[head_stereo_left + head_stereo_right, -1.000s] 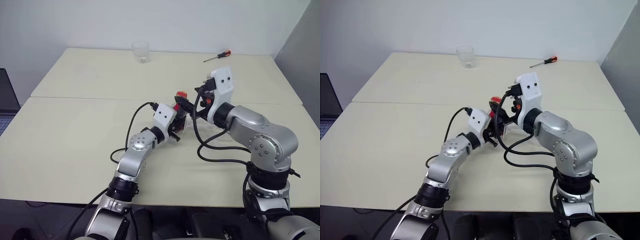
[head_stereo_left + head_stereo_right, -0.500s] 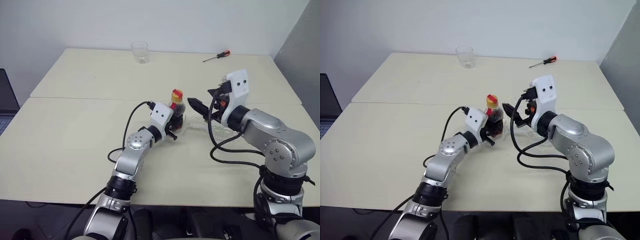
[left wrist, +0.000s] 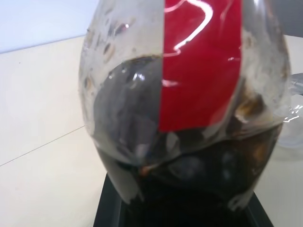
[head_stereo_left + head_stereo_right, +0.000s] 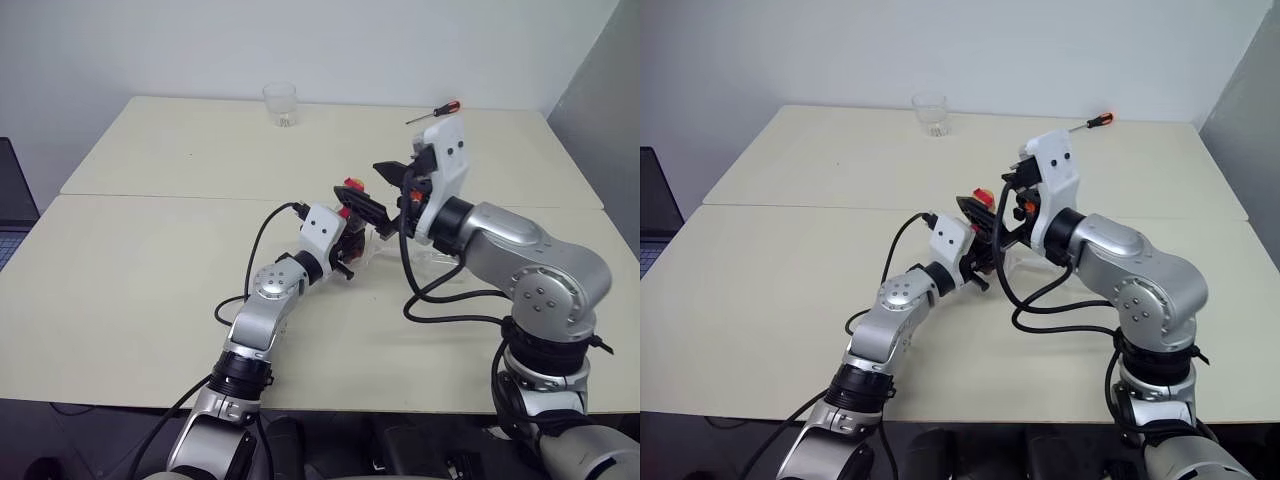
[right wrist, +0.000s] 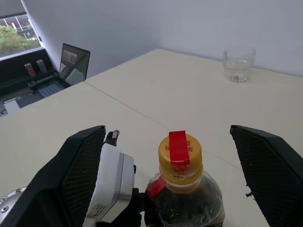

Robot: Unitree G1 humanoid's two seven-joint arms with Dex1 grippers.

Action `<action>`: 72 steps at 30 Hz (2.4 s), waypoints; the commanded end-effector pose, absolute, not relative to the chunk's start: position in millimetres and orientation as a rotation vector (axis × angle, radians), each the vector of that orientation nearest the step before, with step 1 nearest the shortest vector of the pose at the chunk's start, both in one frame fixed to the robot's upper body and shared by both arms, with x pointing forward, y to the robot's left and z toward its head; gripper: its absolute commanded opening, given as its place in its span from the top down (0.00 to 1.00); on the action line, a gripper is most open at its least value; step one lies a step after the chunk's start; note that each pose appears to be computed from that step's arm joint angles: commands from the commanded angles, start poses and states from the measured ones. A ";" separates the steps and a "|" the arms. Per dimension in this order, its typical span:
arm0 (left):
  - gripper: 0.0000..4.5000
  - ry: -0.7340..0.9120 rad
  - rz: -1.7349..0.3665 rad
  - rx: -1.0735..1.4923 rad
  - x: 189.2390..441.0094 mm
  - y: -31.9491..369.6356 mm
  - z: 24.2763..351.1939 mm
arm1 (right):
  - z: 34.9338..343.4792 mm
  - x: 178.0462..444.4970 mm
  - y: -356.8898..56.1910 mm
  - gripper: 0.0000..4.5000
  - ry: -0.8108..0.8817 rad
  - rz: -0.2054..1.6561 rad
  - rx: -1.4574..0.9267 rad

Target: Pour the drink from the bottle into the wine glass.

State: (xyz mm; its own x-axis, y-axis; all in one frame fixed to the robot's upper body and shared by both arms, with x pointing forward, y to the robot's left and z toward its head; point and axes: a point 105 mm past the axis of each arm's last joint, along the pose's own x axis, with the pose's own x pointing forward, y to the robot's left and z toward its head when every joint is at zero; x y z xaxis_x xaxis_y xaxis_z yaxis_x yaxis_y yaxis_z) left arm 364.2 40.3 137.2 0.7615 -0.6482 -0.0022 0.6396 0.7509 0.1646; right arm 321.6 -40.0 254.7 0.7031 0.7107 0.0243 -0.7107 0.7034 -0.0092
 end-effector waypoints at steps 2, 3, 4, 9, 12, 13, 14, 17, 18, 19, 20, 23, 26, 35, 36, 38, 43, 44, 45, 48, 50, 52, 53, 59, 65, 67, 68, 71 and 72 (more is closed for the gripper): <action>0.83 -0.156 -0.712 0.158 362.2 36.3 161.7 | 265.3 328.9 -30.8 0.00 -0.081 0.762 -0.022; 0.83 -0.156 -0.711 0.158 362.2 36.5 161.8 | 265.5 331.9 -28.9 0.00 -0.083 0.753 -0.020; 0.83 -0.156 -0.710 0.158 362.5 36.6 161.9 | 264.9 335.4 -27.3 0.00 -0.082 0.744 -0.023; 0.83 -0.158 -0.708 0.157 362.6 36.6 162.6 | 263.5 347.3 -22.6 0.00 -0.088 0.721 -0.029; 0.83 -0.160 -0.704 0.158 362.7 37.3 163.2 | 262.9 354.0 -22.3 0.00 -0.091 0.706 -0.027; 0.83 -0.160 -0.702 0.158 362.8 37.5 163.2 | 262.4 355.5 -22.9 0.00 -0.092 0.700 -0.026; 0.83 -0.160 -0.700 0.157 363.0 37.6 163.3 | 261.8 357.6 -24.1 0.00 -0.092 0.691 -0.025; 0.83 -0.161 -0.695 0.156 363.2 38.0 163.5 | 259.7 361.6 -26.7 0.00 -0.089 0.670 -0.019; 0.83 -0.161 -0.694 0.156 363.3 38.2 163.6 | 259.4 361.6 -26.9 0.00 -0.089 0.671 -0.018; 0.83 -0.162 -0.692 0.157 363.3 38.7 163.5 | 259.0 360.5 -27.0 0.00 -0.088 0.676 -0.015; 0.83 -0.161 -0.691 0.158 363.5 39.0 163.5 | 258.5 359.0 -26.8 0.00 -0.087 0.684 -0.016; 0.83 -0.161 -0.689 0.158 363.6 39.4 163.5 | 258.9 353.7 -25.6 0.00 -0.089 0.706 -0.017; 0.83 -0.161 -0.689 0.158 363.9 39.3 163.5 | 258.9 349.1 -24.5 0.00 -0.087 0.723 -0.020; 0.83 -0.161 -0.697 0.155 363.4 36.9 163.7 | 257.2 353.2 -24.5 0.00 -0.077 0.697 -0.025; 0.83 -0.162 -0.697 0.155 363.3 37.0 163.8 | 257.4 355.8 -24.0 0.00 -0.078 0.687 -0.027; 0.83 -0.162 -0.696 0.156 363.6 37.2 164.0 | 257.5 360.8 -25.1 0.00 -0.080 0.667 -0.026; 0.83 -0.164 -0.689 0.157 363.6 39.1 164.3 | 255.8 368.8 -30.8 0.00 -0.079 0.627 -0.017; 0.83 -0.164 -0.687 0.158 363.6 39.4 164.1 | 255.6 370.3 -32.0 0.00 -0.080 0.618 -0.013; 0.83 -0.163 -0.686 0.158 363.6 39.6 163.9 | 255.4 371.3 -32.7 0.00 -0.080 0.612 -0.011; 0.83 -0.164 -0.686 0.157 363.5 39.3 164.0 | 255.7 372.9 -33.4 0.00 -0.081 0.606 -0.010; 0.83 -0.164 -0.687 0.157 363.1 39.0 163.8 | 255.8 373.2 -33.8 0.00 -0.081 0.605 -0.009; 0.83 -0.164 -0.688 0.156 362.9 38.9 163.7 | 255.6 373.2 -34.0 0.00 -0.081 0.605 -0.010; 0.83 -0.164 -0.688 0.156 362.9 38.9 163.8 | 255.6 373.1 -34.7 0.00 -0.080 0.605 -0.012; 0.83 -0.164 -0.690 0.157 363.2 38.7 163.6 | 259.8 366.1 -36.2 0.00 -0.100 0.640 -0.012; 0.83 -0.164 -0.692 0.158 363.3 38.1 163.7 | 260.7 359.1 -43.1 0.00 -0.105 0.651 -0.007; 0.83 -0.164 -0.693 0.158 363.4 37.8 163.7 | 259.9 357.4 -45.0 0.00 -0.102 0.652 -0.007; 0.83 -0.164 -0.694 0.158 363.3 37.7 163.6 | 259.3 356.2 -45.7 0.00 -0.100 0.654 -0.010; 0.83 -0.163 -0.696 0.158 363.0 37.5 163.4 | 257.3 354.0 -47.0 0.00 -0.092 0.657 -0.016; 0.83 -0.163 -0.697 0.159 362.9 37.6 163.3 | 256.5 353.2 -47.3 0.00 -0.090 0.659 -0.017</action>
State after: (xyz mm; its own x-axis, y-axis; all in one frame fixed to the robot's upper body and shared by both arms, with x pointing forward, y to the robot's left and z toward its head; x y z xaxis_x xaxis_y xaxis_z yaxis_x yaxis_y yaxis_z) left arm 365.9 41.8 139.3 0.7748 -0.6321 0.0088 0.6225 0.7654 0.1635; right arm 357.6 -41.0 245.4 0.7845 0.6193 0.0336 -0.6182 0.7852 -0.0362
